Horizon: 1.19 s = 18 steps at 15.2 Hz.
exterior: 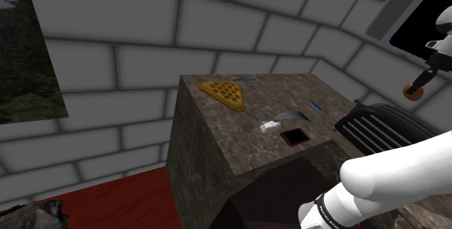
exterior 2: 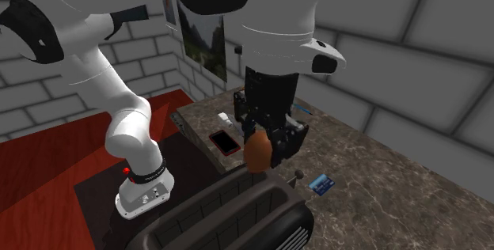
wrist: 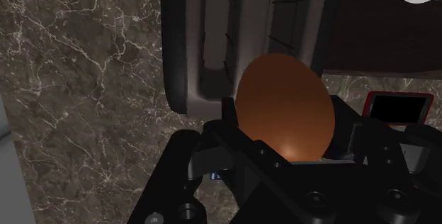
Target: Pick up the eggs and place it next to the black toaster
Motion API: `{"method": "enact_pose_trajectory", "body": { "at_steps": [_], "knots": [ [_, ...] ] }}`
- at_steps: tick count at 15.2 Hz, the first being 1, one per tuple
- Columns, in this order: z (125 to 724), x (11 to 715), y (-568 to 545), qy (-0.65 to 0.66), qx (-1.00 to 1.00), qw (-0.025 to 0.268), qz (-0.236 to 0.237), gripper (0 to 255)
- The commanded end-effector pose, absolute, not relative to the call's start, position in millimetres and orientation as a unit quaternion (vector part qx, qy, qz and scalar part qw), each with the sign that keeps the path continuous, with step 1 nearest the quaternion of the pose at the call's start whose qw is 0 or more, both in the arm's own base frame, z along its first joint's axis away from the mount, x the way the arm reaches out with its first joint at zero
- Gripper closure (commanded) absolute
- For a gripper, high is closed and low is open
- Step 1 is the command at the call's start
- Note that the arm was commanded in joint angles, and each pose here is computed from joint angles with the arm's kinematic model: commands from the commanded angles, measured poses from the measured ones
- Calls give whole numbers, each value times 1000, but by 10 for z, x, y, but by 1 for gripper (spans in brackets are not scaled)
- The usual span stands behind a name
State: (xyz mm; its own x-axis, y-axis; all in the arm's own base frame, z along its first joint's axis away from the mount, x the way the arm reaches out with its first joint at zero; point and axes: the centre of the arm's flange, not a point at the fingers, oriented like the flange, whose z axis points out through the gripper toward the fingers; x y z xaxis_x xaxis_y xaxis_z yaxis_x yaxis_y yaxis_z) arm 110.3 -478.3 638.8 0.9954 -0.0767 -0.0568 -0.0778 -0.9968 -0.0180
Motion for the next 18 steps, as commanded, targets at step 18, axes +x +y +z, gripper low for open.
{"method": "enact_pose_trajectory", "body": {
  "at_steps": [18],
  "knots": [
    [6378,-1121,-6007,37,-999,10,29,255]
  ]
}}
